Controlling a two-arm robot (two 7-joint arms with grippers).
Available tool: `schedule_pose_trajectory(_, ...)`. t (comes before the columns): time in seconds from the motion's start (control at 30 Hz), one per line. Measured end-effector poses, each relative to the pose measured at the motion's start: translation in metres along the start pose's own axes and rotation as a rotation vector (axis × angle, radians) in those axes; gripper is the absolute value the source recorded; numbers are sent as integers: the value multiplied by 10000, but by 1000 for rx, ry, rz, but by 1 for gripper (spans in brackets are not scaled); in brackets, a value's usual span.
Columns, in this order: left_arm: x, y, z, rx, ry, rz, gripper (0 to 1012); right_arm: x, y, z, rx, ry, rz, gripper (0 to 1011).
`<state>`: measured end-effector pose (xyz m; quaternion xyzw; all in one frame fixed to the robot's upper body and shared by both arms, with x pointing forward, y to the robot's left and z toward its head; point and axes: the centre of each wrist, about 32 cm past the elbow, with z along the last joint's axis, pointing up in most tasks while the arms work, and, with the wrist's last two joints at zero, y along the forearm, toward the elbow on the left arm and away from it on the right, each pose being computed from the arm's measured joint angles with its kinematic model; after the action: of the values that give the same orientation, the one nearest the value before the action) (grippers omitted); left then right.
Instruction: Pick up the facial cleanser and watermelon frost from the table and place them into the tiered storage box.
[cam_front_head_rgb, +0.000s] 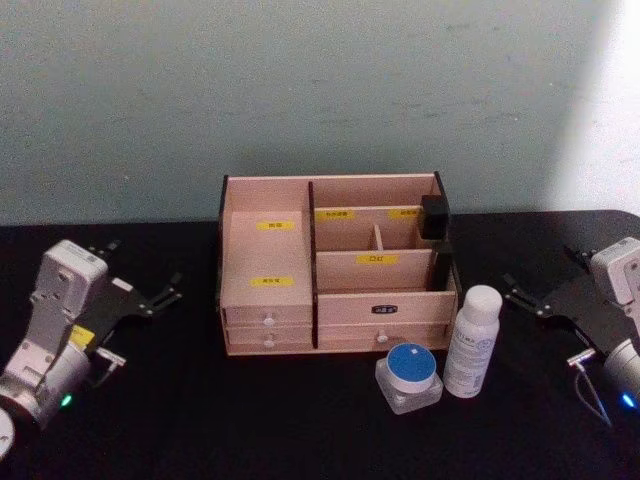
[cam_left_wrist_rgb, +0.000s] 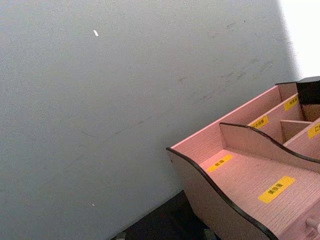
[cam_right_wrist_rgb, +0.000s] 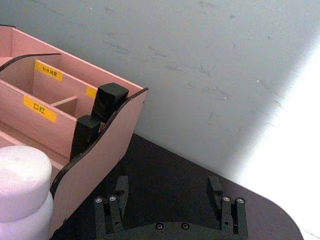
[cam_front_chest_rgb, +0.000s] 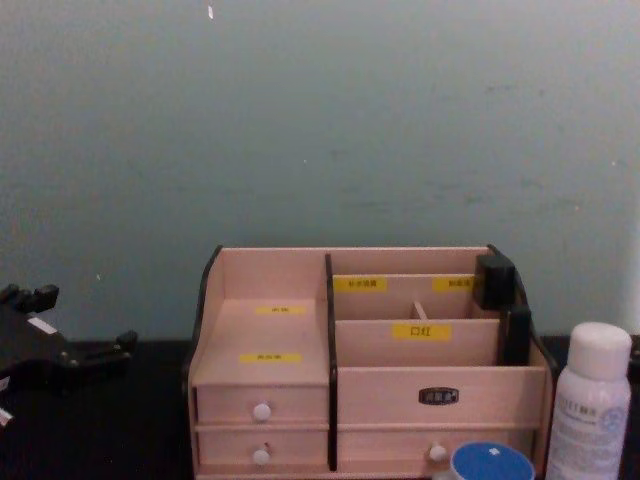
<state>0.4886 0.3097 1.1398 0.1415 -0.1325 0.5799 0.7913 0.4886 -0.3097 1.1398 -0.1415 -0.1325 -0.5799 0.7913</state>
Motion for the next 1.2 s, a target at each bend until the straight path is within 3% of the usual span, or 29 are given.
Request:
schedule_pose_trajectory(0.9,0,0,0,0,0,0,1001,12,-7,7,3,4,1,1003)
schedule_pose_trajectory(1.2,0,0,0,0,0,0,1001,59,-123,51,-12,25,30,1002)
